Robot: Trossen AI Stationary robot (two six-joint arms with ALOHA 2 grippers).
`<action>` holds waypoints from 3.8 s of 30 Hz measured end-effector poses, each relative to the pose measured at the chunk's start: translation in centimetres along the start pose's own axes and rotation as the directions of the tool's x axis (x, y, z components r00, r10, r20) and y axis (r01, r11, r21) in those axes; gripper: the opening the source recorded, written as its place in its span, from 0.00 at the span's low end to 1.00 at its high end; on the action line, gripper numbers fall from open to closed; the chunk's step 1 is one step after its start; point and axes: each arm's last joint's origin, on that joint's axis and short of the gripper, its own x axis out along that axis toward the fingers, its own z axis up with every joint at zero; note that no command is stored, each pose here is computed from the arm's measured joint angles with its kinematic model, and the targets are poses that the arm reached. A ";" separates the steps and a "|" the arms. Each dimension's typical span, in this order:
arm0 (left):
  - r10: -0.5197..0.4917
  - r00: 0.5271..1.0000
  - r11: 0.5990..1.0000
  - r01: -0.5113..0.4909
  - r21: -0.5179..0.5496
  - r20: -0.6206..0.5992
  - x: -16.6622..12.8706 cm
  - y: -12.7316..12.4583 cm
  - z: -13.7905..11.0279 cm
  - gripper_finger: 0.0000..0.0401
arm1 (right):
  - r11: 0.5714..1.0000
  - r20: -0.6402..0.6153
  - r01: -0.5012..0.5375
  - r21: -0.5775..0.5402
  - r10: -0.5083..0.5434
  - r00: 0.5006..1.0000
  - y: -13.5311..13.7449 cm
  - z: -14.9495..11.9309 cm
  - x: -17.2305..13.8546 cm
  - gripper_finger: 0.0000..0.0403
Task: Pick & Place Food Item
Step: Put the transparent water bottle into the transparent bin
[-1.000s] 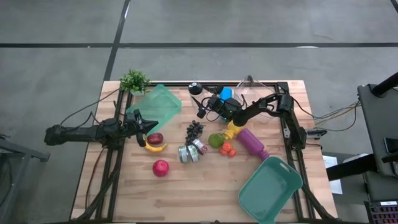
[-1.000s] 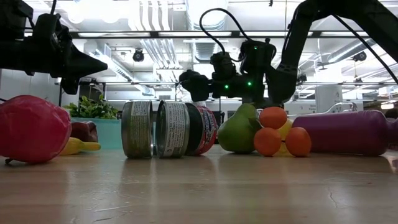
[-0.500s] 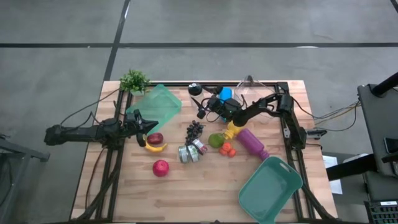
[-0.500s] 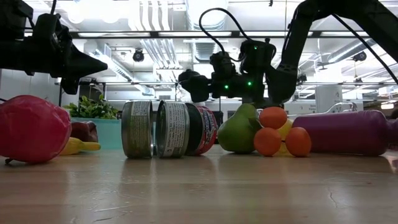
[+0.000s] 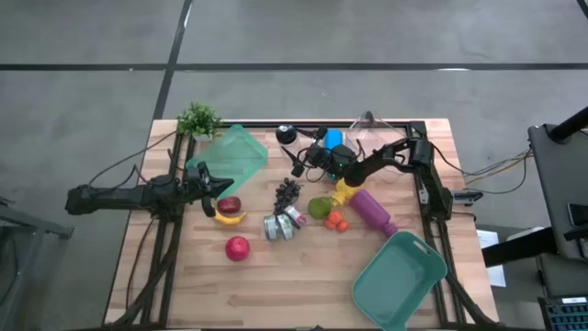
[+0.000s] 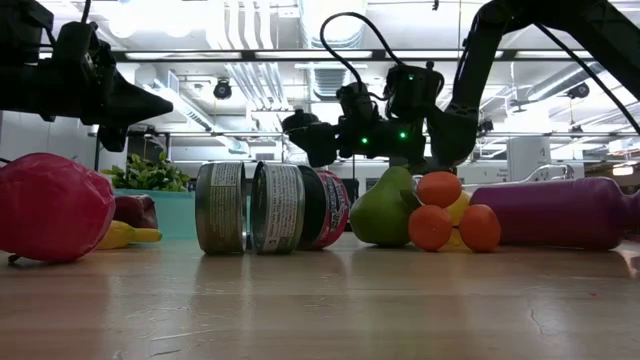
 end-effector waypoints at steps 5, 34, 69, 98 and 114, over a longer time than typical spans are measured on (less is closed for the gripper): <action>0.000 1.000 1.000 0.000 0.000 0.001 0.0 0.0 0.0 0.00 | 1.000 -0.028 -0.011 0.016 0.011 1.000 0.2 -0.4 -0.1 0.92; 0.001 1.000 1.000 -0.001 0.000 0.001 0.0 0.0 0.0 0.00 | 0.997 0.018 0.004 0.077 -0.005 1.000 -0.1 0.4 -0.2 0.93; 0.001 1.000 1.000 -0.001 0.000 0.001 0.0 0.0 0.0 0.00 | 0.993 0.024 0.042 0.108 -0.045 0.999 -0.5 0.2 -1.4 0.93; 0.001 1.000 1.000 -0.001 0.000 0.000 0.0 0.0 0.0 0.00 | 0.985 0.136 0.118 0.125 -0.135 0.981 -1.7 3.2 -1.3 0.93; 0.000 1.000 1.000 0.000 0.000 0.001 0.0 0.0 0.0 0.00 | 0.992 0.072 0.081 0.098 -0.088 0.994 -3.7 9.3 -1.6 0.93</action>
